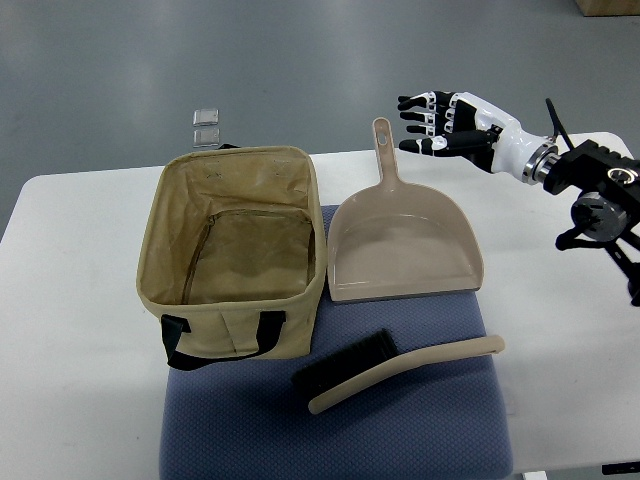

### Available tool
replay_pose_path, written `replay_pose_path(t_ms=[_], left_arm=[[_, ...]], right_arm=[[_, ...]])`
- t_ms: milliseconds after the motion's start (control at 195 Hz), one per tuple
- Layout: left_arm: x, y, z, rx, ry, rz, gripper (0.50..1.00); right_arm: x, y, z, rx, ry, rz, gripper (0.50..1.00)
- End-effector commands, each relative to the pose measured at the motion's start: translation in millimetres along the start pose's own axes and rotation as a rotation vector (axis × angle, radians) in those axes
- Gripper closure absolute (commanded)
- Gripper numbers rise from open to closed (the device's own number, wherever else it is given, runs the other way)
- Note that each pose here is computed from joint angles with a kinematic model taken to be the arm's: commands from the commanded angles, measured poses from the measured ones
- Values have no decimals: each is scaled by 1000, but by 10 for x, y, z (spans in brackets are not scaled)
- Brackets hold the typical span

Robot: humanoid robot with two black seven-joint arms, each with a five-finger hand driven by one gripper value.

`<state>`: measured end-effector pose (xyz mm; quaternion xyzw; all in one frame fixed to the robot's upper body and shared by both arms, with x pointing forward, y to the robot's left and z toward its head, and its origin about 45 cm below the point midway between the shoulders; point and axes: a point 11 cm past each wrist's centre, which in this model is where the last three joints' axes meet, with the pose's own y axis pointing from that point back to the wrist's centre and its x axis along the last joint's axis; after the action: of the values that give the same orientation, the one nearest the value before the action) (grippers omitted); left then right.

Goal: Put pink broom in yellow bag with right hand

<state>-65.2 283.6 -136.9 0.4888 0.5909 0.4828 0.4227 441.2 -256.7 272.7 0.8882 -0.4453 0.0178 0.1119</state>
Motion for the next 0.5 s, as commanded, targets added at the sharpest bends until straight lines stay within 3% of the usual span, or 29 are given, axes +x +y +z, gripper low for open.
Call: replay_pose_path(t_ms=[0, 262, 385, 497], left_arm=[[5, 0, -1, 0, -2, 1, 500], [-8, 1, 8, -1, -2, -10, 500], [-8, 1, 10, -2, -1, -10, 500], [-5, 1, 10, -2, -1, -10, 500]], right_arm=[[132, 150, -277, -96, 207, -58, 570], [304, 523, -1262, -227, 559, -106, 570], [210, 725, -1384, -315, 643, -156, 570], [49, 813, -1438, -300, 623, -213, 570]])
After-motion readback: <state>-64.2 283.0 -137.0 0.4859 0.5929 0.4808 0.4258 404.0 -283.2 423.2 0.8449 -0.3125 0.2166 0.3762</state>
